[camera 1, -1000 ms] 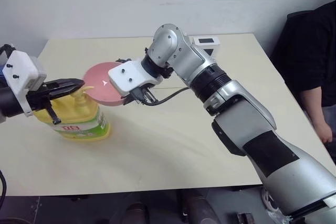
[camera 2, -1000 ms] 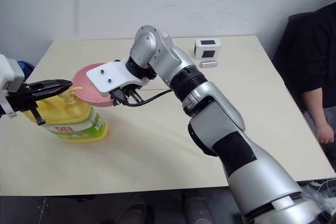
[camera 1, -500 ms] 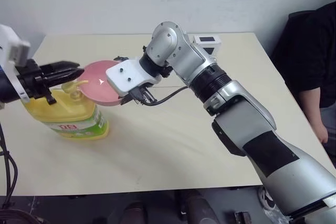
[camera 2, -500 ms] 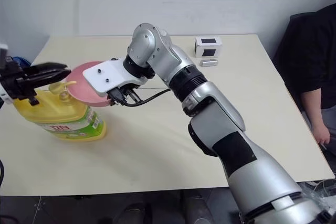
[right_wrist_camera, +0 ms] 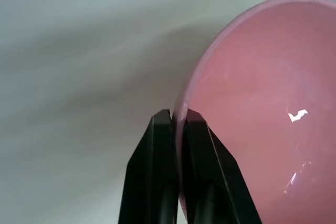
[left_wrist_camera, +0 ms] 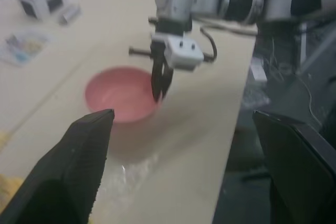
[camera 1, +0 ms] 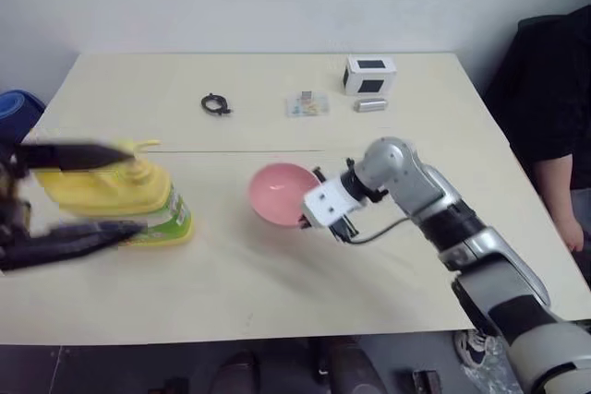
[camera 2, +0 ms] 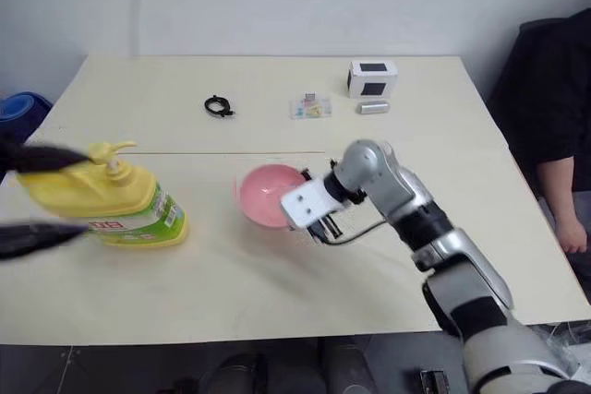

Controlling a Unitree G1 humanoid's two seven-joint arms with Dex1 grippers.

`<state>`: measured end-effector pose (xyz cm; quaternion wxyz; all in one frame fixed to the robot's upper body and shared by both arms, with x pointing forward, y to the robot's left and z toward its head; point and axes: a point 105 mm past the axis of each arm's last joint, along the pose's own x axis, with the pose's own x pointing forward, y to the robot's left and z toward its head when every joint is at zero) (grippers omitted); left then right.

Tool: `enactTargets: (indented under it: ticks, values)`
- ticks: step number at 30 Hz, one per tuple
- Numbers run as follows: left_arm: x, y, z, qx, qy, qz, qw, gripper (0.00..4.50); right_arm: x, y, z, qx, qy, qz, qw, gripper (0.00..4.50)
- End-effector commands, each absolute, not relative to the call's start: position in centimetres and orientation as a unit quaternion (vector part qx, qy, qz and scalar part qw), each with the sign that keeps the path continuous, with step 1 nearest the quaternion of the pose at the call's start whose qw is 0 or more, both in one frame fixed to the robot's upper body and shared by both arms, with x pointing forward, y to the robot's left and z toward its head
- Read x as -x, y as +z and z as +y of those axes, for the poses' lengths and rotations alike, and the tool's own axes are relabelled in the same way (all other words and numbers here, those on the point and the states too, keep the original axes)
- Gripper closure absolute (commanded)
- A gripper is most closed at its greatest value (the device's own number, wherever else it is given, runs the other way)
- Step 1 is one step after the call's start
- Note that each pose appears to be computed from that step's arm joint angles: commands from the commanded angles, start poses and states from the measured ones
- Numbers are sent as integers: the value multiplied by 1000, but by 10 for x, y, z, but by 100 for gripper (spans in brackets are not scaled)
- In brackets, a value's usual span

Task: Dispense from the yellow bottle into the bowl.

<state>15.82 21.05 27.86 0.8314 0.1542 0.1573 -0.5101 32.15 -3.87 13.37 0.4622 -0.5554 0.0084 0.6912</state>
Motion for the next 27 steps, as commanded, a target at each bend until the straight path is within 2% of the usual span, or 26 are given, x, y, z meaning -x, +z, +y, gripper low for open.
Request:
enactTargets:
  ticks: [1,6,9,13,16,20,23,25,27]
  values:
    - [-148,251,217,-217,-494,195,819,2,-316,135,-36,568,670,-27,477,450]
    - [-142,232,226,-239,-488,218,811,2,-319,120,-35,572,657,-24,491,450]
    - [-146,231,230,-233,-481,206,820,0,-319,113,-37,558,661,-3,502,370]
    - [-150,232,234,-225,-475,196,828,0,-322,121,-44,541,660,12,521,243]
    - [-149,237,242,-192,-468,192,841,0,-316,148,-60,472,678,49,562,142]
    - [-141,244,259,-153,-448,194,859,0,-300,202,-99,352,703,101,609,12]
    - [-134,254,272,-135,-422,185,877,0,-288,234,-135,288,699,138,640,2]
    - [-129,273,284,-94,-401,149,899,0,-287,251,-170,264,669,168,675,2]
    - [-126,282,291,-70,-387,129,910,0,-286,261,-187,252,652,174,693,2]
